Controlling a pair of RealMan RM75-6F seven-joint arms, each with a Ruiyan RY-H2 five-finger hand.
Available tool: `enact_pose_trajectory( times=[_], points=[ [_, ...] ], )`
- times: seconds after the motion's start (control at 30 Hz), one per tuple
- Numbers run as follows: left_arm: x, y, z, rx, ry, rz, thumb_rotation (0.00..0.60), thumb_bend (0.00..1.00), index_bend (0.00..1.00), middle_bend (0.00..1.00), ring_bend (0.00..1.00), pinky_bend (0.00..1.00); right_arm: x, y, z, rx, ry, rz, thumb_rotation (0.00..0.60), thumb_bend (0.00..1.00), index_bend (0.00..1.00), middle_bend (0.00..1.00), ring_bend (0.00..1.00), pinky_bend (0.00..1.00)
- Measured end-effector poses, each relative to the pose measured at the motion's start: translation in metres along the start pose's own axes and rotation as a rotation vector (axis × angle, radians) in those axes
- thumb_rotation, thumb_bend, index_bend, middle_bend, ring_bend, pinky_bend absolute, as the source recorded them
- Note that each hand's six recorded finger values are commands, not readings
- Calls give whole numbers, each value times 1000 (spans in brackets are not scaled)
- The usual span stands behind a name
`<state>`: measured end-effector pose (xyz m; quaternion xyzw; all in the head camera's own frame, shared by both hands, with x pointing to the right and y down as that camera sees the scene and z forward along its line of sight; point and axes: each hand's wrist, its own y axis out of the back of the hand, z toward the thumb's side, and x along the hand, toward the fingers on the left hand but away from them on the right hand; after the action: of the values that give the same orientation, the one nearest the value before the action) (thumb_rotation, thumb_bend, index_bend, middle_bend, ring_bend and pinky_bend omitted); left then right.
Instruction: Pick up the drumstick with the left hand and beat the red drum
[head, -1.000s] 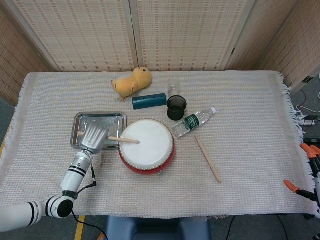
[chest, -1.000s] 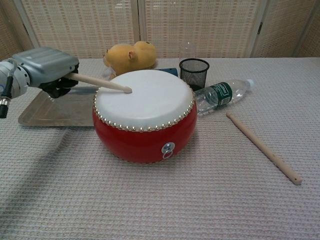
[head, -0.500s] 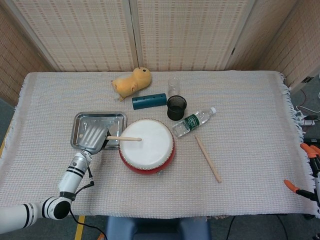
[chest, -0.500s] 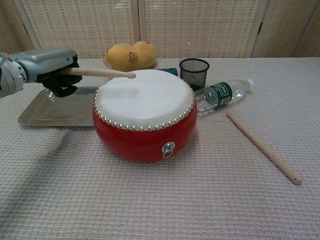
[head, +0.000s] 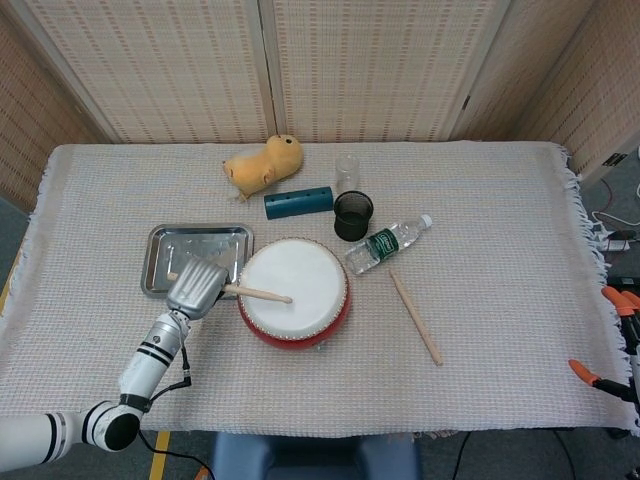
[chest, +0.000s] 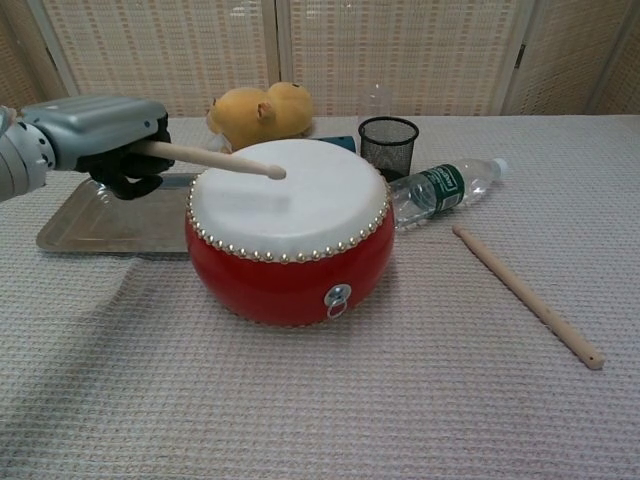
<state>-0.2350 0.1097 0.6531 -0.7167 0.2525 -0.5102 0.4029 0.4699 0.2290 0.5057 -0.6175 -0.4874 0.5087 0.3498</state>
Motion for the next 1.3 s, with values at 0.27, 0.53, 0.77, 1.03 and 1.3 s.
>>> enact_pose_trajectory(
  times=[0.27, 0.53, 0.77, 1.03, 1.3],
  points=[
    [-1, -3, -3, 66, -6, -4, 600, 721, 1000, 1000, 998, 1000, -1, -2, -2, -4, -3, 4, 600, 85, 37, 126, 0, 39],
    [2, -21, -12, 272, 8, -20, 600, 720, 1000, 1000, 997, 1000, -2, -2, -1, -3, -1, 6, 600, 86, 36, 126, 0, 39],
    [3, 1, -15, 12, 43, 31, 600, 720, 1000, 1000, 998, 1000, -2, -2, -1, -2, 0, 7, 600, 85, 37, 126, 0, 39],
    [8, -7, -17, 80, 53, 16, 600, 719, 1000, 1000, 998, 1000, -3, -4, -2, -3, -6, 13, 600, 85, 36, 126, 0, 39],
    [10, -12, -18, 147, 95, 34, 600, 719, 1000, 1000, 998, 1000, -3, -3, -4, -2, -9, 11, 600, 86, 37, 126, 0, 39]
  ],
)
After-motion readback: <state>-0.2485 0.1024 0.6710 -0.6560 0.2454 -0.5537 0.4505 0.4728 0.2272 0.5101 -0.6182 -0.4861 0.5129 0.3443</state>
